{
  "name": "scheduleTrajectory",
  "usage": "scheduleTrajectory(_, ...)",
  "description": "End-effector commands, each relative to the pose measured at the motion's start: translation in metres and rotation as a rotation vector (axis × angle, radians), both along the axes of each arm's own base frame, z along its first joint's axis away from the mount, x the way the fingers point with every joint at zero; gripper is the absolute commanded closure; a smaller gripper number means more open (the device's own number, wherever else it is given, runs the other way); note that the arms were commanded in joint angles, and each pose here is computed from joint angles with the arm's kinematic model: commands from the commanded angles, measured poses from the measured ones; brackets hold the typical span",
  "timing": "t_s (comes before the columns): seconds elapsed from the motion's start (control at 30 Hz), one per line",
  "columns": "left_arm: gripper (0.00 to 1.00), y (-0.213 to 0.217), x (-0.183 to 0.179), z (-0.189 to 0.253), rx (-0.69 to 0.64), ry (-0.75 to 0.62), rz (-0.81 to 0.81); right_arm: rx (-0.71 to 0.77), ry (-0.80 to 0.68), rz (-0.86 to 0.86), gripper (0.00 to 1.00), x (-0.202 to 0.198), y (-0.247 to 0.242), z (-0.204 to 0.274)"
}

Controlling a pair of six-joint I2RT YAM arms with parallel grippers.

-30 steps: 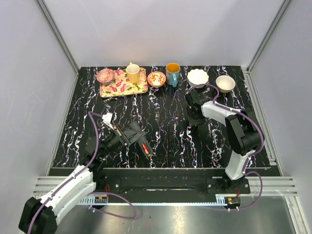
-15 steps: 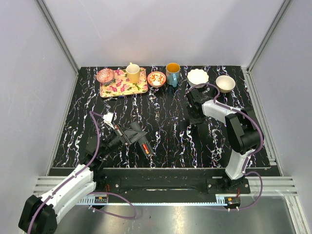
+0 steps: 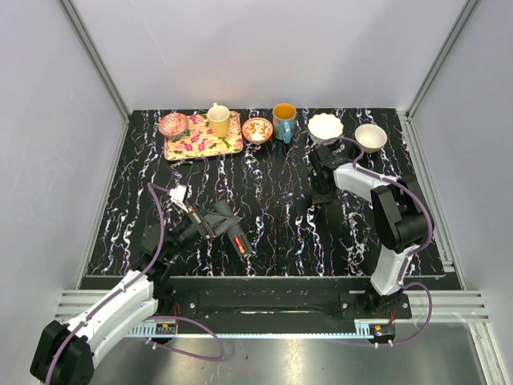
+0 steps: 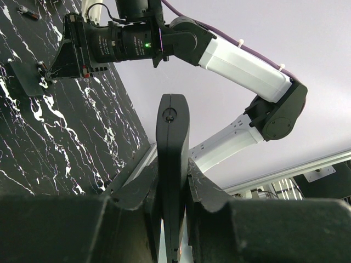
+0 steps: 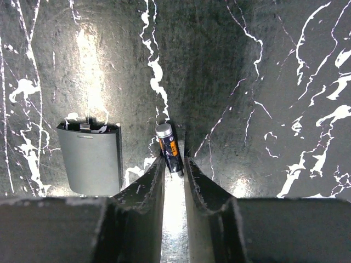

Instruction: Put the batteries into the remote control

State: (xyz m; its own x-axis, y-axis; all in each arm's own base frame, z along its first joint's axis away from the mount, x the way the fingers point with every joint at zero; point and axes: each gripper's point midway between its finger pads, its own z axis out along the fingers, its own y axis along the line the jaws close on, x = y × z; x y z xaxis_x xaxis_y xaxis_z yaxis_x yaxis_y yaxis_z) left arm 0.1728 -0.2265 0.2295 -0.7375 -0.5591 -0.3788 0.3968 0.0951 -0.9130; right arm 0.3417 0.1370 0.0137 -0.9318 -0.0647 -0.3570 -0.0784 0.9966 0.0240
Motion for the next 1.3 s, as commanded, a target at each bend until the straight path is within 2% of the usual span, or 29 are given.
scheduleTrajectory(0.0,1.0,0.002,-0.003,0.016,-0.042,-0.075,0.006,0.036,0.06,-0.02,0.77,-0.006,0.007,-0.008)
scheduleTrajectory(0.13,1.0,0.002,-0.002,0.016,-0.042,-0.074,0.009,0.033,0.086,-0.048,0.8,-0.011,0.006,-0.015)
scheduleTrajectory(0.17,1.0,0.002,-0.003,0.015,-0.042,-0.071,0.008,0.036,0.09,-0.056,0.77,-0.012,0.006,-0.016)
scheduleTrajectory(0.2,1.0,0.002,-0.003,0.016,-0.044,-0.075,0.008,0.033,0.096,-0.06,0.7,-0.014,0.005,-0.017)
scheduleTrajectory(0.27,1.0,0.002,-0.003,0.016,-0.045,-0.077,0.006,0.037,0.099,-0.066,0.66,-0.015,0.006,-0.017)
scheduleTrajectory(0.4,1.0,0.003,-0.003,0.015,-0.044,-0.074,0.009,0.04,0.1,-0.072,0.64,-0.017,0.005,-0.016)
scheduleTrajectory(0.63,1.0,0.002,-0.003,0.017,-0.047,-0.076,0.002,0.034,0.123,-0.095,0.72,-0.024,0.003,-0.021)
scheduleTrajectory(0.9,1.0,0.001,-0.003,0.015,-0.046,-0.073,0.004,0.025,0.155,-0.126,0.92,-0.034,0.0,-0.028)
scheduleTrajectory(0.93,1.0,0.0,-0.004,0.016,-0.047,-0.075,-0.002,0.024,0.158,-0.133,0.92,-0.034,-0.001,-0.029)
scheduleTrajectory(1.07,1.0,0.0,-0.004,0.018,-0.054,-0.078,-0.005,0.016,0.161,-0.143,0.77,-0.036,-0.002,-0.031)
scheduleTrajectory(1.1,1.0,0.0,-0.004,0.018,-0.055,-0.079,-0.005,0.011,0.16,-0.146,0.69,-0.037,-0.004,-0.03)
scheduleTrajectory(1.27,1.0,0.0,-0.005,0.017,-0.054,-0.076,-0.003,-0.01,0.16,-0.155,0.62,-0.039,-0.008,-0.028)
